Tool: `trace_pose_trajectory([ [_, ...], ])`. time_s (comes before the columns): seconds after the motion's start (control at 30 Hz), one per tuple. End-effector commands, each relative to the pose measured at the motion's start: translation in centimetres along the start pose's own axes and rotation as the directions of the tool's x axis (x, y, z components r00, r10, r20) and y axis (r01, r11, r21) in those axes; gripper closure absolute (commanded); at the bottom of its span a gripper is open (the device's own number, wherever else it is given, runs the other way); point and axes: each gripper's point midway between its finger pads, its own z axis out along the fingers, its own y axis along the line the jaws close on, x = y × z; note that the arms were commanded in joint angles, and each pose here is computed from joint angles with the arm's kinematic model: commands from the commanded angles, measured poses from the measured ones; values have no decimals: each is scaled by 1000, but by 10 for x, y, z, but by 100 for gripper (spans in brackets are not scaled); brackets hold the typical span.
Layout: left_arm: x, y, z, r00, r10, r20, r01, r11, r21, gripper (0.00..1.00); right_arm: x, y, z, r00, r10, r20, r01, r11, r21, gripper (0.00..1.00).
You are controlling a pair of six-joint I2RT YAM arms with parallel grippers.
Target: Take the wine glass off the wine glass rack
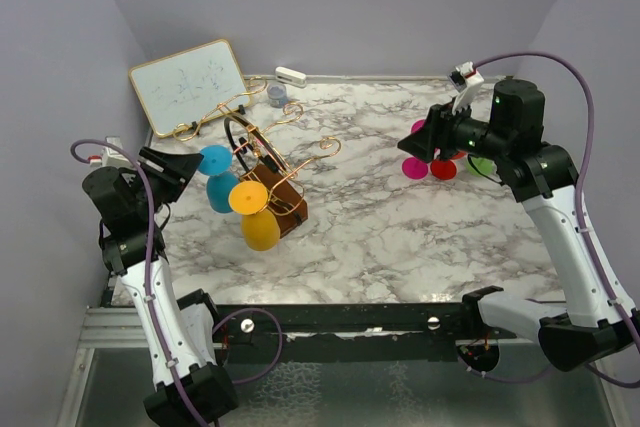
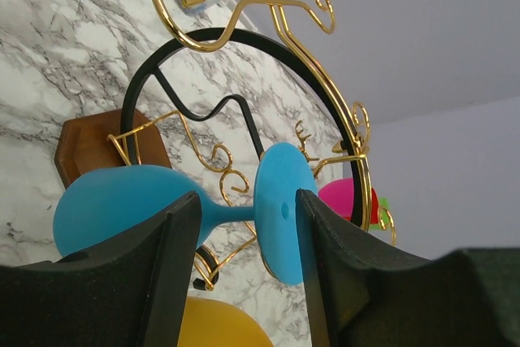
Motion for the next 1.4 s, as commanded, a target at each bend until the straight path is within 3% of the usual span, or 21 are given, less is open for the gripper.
trace_pose_trajectory([
  [0.0,1,-13,0,1000,17,-4,-17,997,78,49,-6,0,-3,999,-38,38,38,999,12,51],
  [0.23,1,-16,2,1000,6,-15,-4,995,103,55,-6,0,-3,999,-37,39,37,999,13,51],
  [0.43,-2,-20,3,1000,13,-15,-11,994,111,69,-5,0,-4,999,-36,40,36,999,14,51],
  [0.87,-7,-29,1,1000,14,-13,-12,992,127,87,-4,-1,-6,998,-35,48,34,999,27,51],
  [1.03,-13,-40,0,1000,16,-7,-15,989,145,99,-5,-1,-6,998,-32,50,31,999,28,51],
  [1.37,-19,-61,0,1000,2,-22,3,977,213,100,-7,-1,-4,998,-29,54,27,999,26,51],
])
